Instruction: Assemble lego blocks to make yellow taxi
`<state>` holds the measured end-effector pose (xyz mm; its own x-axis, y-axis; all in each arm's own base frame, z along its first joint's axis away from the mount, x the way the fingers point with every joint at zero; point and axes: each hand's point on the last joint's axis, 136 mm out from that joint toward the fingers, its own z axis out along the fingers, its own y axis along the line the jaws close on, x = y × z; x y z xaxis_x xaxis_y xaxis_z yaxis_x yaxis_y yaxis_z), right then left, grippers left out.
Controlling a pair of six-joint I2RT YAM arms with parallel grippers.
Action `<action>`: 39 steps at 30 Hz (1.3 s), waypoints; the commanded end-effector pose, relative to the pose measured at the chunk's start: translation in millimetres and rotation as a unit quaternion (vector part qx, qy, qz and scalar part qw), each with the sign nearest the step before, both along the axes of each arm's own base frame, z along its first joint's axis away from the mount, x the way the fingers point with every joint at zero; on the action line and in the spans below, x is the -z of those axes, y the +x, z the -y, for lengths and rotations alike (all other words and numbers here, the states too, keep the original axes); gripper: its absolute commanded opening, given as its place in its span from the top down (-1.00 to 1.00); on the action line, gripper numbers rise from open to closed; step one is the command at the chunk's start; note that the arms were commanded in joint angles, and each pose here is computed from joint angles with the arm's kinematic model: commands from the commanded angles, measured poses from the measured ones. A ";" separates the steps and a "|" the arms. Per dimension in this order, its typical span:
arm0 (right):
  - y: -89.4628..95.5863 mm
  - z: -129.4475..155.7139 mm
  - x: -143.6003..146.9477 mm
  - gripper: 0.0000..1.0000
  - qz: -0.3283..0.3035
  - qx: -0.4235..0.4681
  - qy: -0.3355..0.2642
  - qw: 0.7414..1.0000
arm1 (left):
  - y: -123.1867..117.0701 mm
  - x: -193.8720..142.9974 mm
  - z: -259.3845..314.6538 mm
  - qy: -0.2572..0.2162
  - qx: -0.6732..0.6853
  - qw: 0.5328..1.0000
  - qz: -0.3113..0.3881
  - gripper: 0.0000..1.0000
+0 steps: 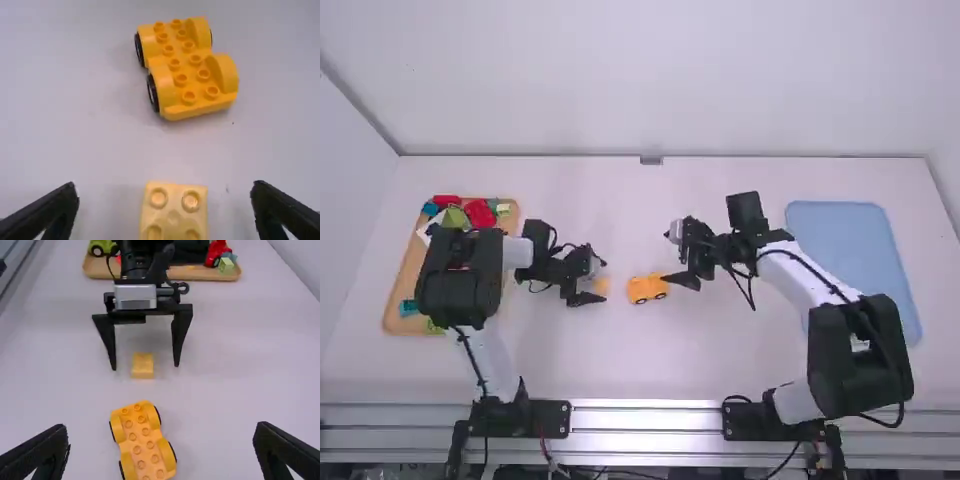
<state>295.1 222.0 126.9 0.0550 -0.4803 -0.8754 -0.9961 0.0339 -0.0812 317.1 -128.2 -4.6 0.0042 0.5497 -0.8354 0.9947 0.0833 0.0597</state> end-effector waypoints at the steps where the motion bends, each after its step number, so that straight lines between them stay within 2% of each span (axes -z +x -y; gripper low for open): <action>1: -5.0 -1.6 -0.7 -0.97 0.006 -0.019 0.010 1.000 | -3.6 9.3 -11.6 0.009 -0.016 1.000 -0.015 -0.81; 5: -8.3 1.3 2.1 -0.97 0.001 -0.021 0.006 1.000 | -8.4 8.2 -12.8 -0.017 -0.024 1.000 -0.007 -0.95; 10: -10.8 0.8 4.2 -0.97 0.003 -0.026 0.004 1.000 | -10.9 15.5 -8.1 -0.021 -0.034 0.999 0.006 -0.99; 13: -12.8 -1.9 4.2 -0.97 0.004 -0.031 0.005 0.999 | -9.8 16.9 -6.6 -0.021 -0.039 0.999 0.008 -0.95; 15: -13.2 -3.9 4.4 -0.97 0.007 -0.034 0.003 0.999 | -10.1 16.7 -6.4 -0.021 -0.038 0.999 0.008 -0.84; 16: -14.1 -5.0 4.4 -0.97 0.007 -0.036 0.003 0.999 | -9.8 15.7 -6.3 -0.023 -0.036 0.999 0.010 -0.71; 18: -14.2 -4.7 4.6 -0.97 0.007 -0.035 0.003 0.999 | -8.7 14.6 -7.9 -0.026 -0.038 0.999 0.010 -0.30; 19: -14.5 -5.0 4.7 -0.97 0.006 -0.036 0.003 0.999 | -8.4 15.5 -8.7 -0.022 -0.039 0.999 0.009 -0.01; 21: -16.0 -7.1 4.6 -0.97 0.005 -0.039 0.004 0.999 | -10.6 19.0 -8.8 -0.012 -0.039 0.999 0.003 0.14; 30: -20.1 -10.6 6.8 -0.97 0.006 -0.046 0.004 0.999 | -20.9 23.6 -6.3 -0.015 -0.037 0.999 -0.002 0.28; 33: -20.9 -11.0 7.4 -0.97 0.005 -0.046 0.003 0.999 | -21.3 25.4 -7.9 -0.017 -0.047 0.999 -0.004 0.52; 38: -21.4 -10.0 9.3 -0.97 0.001 -0.044 -0.002 0.999 | -17.0 21.0 -3.3 -0.035 -0.060 0.998 -0.007 0.59; 39: -22.3 -9.7 9.7 -0.97 -0.003 -0.043 -0.003 0.999 | -14.3 20.4 -3.5 -0.035 -0.063 0.997 -0.005 0.73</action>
<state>276.1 231.6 121.6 0.1118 -0.4777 -0.8714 -0.9937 -0.0515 -0.0993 309.7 -121.5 -19.5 -0.0045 0.4968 -0.8678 0.9751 0.1947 0.1064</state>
